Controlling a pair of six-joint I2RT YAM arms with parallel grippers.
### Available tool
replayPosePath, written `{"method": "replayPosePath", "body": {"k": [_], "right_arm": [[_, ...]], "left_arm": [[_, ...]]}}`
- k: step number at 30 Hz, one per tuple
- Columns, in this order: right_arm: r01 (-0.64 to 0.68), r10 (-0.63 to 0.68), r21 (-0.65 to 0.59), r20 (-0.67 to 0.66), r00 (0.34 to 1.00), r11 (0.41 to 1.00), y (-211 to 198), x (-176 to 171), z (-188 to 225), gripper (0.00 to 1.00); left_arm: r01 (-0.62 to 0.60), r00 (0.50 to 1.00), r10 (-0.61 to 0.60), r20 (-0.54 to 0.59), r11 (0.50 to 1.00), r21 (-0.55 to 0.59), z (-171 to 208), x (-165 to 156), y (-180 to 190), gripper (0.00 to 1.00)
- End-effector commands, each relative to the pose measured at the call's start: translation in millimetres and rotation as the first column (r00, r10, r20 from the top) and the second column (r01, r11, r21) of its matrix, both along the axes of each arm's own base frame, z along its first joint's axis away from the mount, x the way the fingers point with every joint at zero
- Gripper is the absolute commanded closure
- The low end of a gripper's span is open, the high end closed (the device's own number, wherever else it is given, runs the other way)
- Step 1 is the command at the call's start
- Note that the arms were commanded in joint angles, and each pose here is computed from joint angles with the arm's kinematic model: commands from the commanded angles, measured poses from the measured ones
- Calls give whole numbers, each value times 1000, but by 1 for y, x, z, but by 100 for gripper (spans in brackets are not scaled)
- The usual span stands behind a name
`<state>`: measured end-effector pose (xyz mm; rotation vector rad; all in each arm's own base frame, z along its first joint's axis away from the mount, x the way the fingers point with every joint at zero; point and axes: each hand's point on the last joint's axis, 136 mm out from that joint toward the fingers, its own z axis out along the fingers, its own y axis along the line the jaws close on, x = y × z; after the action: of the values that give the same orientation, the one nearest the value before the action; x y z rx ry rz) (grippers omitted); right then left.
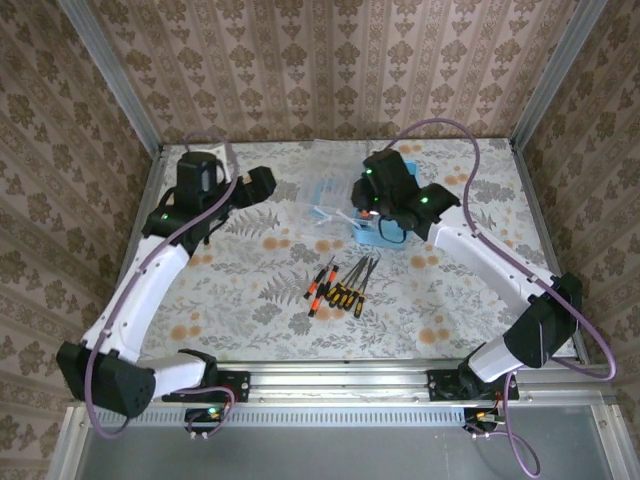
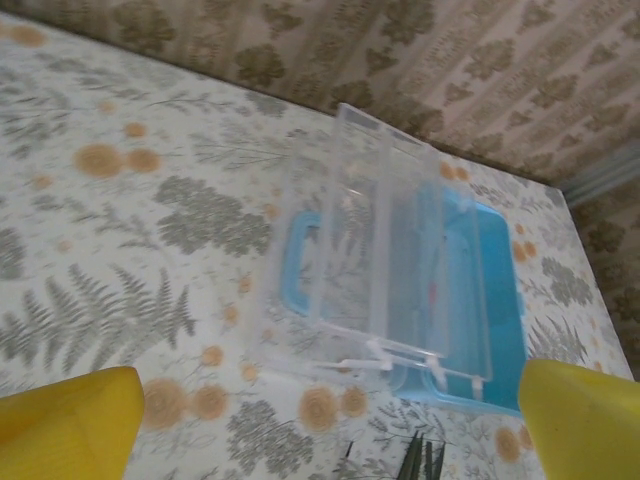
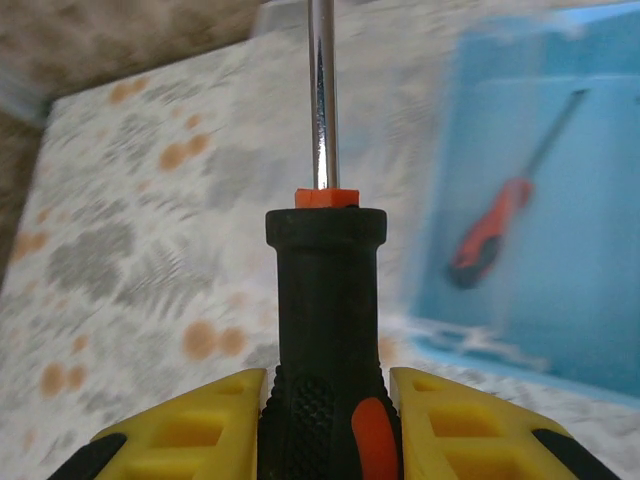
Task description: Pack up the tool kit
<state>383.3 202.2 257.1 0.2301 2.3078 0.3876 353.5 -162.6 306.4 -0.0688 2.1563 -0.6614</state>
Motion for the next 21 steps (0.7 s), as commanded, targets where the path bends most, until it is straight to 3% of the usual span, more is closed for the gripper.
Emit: {"method": "replayPosePath", "body": {"k": [1, 9, 16, 21], "right_arm": [[60, -64, -68, -53, 997, 996, -38, 9, -28, 75], [117, -144, -140, -201, 969, 983, -84, 48, -99, 76], [128, -199, -251, -286, 937, 960, -103, 68, -147, 76], [114, -202, -267, -332, 922, 957, -102, 79, -166, 75]], "left_arm": [[91, 995, -92, 42, 995, 44, 6, 8, -27, 2], [363, 932, -360, -48, 928, 81, -37, 0, -89, 3], [339, 941, -335, -53, 937, 88, -52, -8, -81, 3], [250, 967, -253, -10, 951, 181, -50, -11, -66, 1]]}}
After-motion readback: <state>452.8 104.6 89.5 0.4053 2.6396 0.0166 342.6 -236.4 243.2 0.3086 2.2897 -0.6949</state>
